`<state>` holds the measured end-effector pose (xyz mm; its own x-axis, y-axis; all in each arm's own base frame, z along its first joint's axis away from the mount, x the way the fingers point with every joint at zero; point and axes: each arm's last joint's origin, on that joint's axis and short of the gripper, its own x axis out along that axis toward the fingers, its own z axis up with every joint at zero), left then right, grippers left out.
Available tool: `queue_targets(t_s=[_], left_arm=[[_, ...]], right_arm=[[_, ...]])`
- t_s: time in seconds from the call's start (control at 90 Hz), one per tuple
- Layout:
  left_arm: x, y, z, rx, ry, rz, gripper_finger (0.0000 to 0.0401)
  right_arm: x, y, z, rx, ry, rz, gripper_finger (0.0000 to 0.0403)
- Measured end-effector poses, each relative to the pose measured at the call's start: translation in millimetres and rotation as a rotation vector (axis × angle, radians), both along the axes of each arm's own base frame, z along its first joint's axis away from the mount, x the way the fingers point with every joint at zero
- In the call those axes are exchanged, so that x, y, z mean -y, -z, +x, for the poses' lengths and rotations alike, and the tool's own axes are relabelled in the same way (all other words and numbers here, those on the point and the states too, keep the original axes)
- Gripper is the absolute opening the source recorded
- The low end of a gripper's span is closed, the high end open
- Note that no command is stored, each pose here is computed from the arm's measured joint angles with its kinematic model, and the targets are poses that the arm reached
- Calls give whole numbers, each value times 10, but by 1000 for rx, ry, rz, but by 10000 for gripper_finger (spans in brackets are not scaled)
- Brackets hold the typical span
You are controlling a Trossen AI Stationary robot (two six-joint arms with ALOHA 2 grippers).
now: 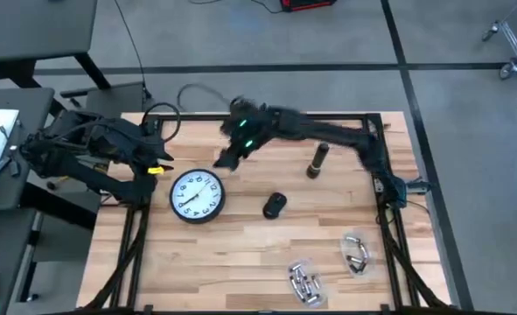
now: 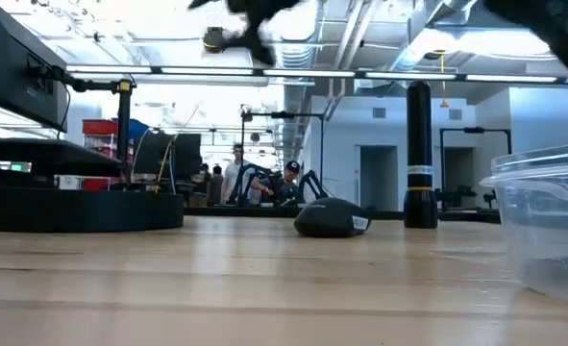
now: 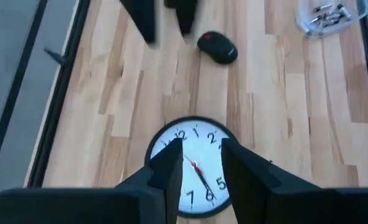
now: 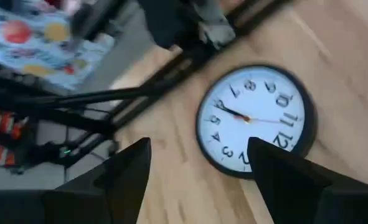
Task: Insert battery
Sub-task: Return to Home Position
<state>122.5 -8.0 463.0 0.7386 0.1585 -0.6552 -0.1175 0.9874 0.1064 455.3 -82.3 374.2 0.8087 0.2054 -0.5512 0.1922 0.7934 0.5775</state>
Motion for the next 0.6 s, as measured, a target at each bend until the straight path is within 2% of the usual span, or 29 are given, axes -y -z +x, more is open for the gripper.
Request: queue_targets(t_s=[0.067,0.122,0.233,0.278,0.311,0.444,0.6], left_arm=[[2,-14,14,18,7,5,88],[2,-24,21,30,11,9,88],[4,-36,31,42,27,26,84],[4,-39,33,46,28,27,80],[4,-40,34,48,27,26,76],[4,-42,34,52,22,22,60],[-12,-53,21,62,-10,61,52]], right_arm=[[-39,-243,-224,17,-7,-92,221],[-125,-484,-425,60,-27,-181,185],[-341,-998,-937,196,-105,-323,75],[-407,-1118,-1115,239,-130,-368,33],[-455,-1166,-1239,252,-143,-396,17],[-640,-1148,-1673,219,-120,-464,21],[-798,-1050,-2417,202,35,-558,12]])
